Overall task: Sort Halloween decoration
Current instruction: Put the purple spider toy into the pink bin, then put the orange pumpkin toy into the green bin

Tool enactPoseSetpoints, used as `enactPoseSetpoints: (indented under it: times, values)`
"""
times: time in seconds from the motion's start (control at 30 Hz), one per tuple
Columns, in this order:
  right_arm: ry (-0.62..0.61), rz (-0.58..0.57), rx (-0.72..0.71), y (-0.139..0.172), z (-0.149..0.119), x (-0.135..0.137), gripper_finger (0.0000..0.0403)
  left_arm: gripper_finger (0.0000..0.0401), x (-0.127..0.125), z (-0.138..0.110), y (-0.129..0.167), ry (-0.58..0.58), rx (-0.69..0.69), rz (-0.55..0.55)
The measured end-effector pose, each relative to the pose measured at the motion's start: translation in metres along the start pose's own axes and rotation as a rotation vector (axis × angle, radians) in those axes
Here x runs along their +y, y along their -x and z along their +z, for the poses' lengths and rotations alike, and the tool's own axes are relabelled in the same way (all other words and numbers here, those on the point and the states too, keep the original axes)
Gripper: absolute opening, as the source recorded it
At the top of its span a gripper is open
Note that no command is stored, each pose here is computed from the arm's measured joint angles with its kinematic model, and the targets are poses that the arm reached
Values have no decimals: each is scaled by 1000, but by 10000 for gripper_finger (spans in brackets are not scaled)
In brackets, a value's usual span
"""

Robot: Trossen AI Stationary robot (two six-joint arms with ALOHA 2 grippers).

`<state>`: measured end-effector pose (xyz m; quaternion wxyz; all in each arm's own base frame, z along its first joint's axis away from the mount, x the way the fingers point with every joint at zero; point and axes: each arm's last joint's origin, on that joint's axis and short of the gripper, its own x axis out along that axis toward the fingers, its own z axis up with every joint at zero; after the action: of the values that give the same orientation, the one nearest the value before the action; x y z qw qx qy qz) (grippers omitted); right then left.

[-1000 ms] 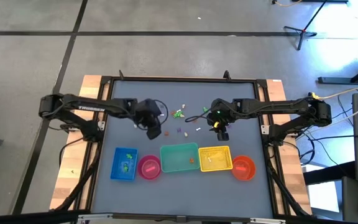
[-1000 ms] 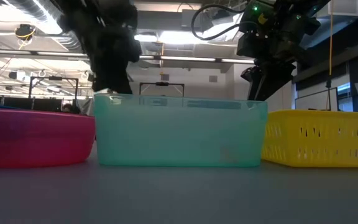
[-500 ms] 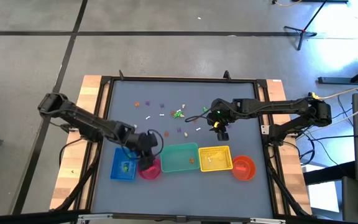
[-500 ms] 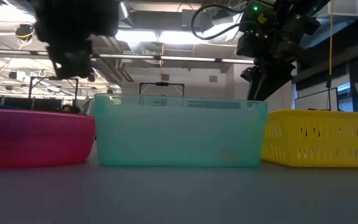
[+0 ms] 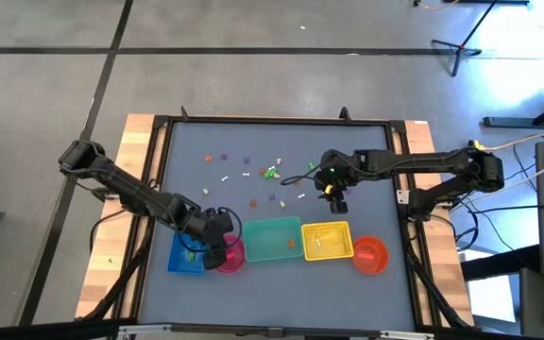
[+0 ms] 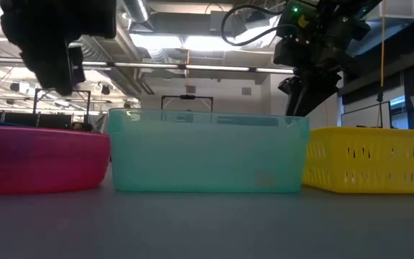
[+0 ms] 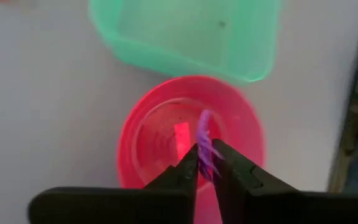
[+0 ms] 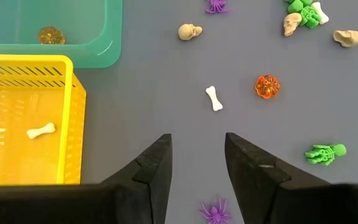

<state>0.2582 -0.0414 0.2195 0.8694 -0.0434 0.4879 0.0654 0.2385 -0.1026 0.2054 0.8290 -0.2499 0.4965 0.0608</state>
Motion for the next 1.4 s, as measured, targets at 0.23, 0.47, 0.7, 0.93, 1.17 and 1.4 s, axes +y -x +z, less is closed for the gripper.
enactPoseSetpoints:
  times: [0.23,0.47,0.7,0.93,1.17,1.4]
  values:
    - [1,0,-1,0,0,0,147,89,1,0,0,10,-17,27]
    - [20,-35,-115,1,11,-3,147,122,2,2,0,10,-72,67]
    - [38,-109,-226,3,23,-8,147,127,3,4,0,11,-115,94]
    - [48,-141,-301,3,31,-10,147,127,2,4,0,10,-123,93]
    - [44,-133,-272,-21,32,-15,147,128,2,4,0,11,-124,93]
    - [22,-198,-159,-50,25,-21,147,128,2,4,0,11,-124,93]
